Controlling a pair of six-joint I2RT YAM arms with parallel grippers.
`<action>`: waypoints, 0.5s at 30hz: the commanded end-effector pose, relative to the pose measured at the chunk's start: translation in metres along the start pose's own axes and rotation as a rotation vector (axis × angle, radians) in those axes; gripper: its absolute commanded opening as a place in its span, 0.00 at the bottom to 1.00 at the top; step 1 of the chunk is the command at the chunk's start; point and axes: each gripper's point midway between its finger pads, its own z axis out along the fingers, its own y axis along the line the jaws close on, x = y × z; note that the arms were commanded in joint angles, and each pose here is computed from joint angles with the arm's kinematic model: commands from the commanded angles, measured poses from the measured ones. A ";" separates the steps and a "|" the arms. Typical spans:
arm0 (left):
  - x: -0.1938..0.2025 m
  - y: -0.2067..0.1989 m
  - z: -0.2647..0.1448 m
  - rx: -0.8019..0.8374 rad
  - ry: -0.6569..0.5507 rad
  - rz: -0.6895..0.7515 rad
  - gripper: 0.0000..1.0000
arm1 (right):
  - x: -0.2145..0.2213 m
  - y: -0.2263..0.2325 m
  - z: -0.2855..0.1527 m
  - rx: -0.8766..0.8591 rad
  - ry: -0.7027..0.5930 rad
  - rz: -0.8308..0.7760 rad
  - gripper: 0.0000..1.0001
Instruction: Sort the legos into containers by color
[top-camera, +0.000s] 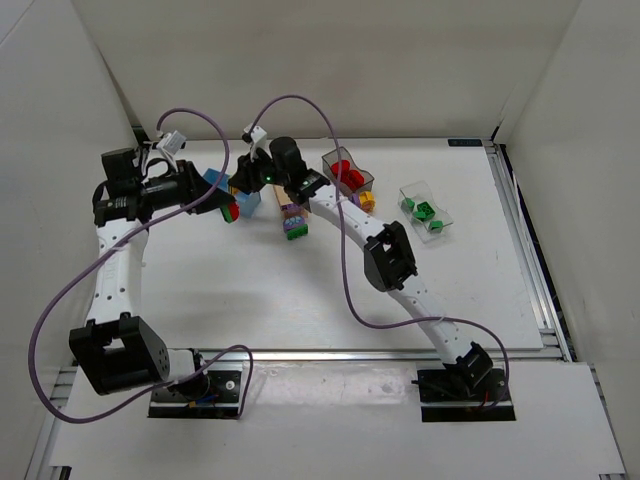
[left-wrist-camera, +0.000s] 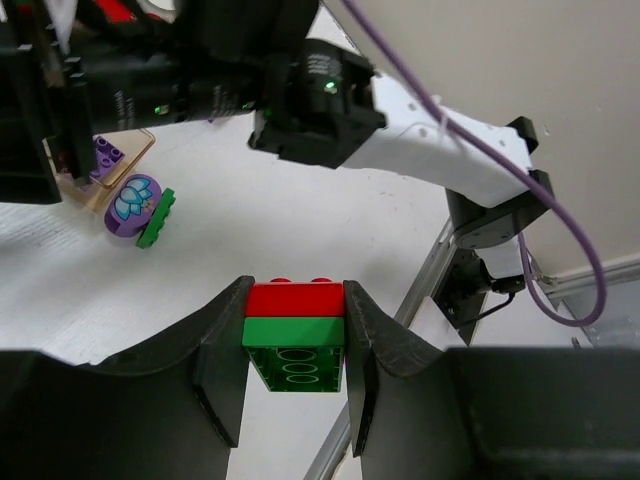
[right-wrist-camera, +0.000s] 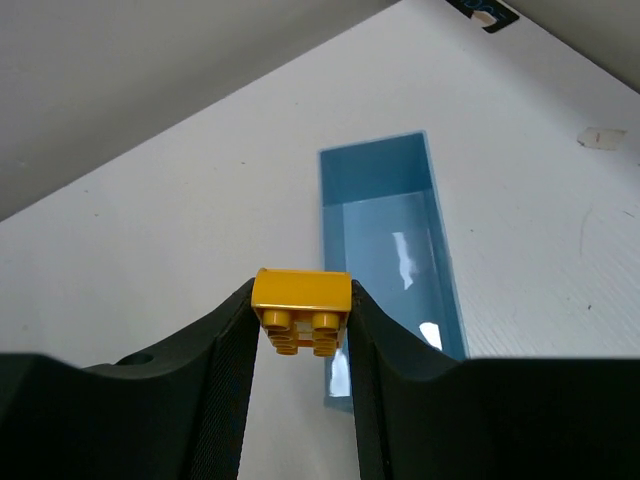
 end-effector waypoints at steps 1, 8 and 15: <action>-0.004 -0.014 -0.008 -0.017 -0.028 0.034 0.10 | -0.032 -0.036 -0.002 0.110 -0.125 -0.084 0.00; -0.001 -0.018 -0.010 -0.024 -0.030 0.017 0.10 | -0.017 -0.055 0.006 0.156 -0.134 -0.147 0.00; 0.001 -0.017 -0.009 -0.024 -0.028 0.003 0.10 | 0.005 -0.052 0.012 0.117 -0.099 -0.140 0.27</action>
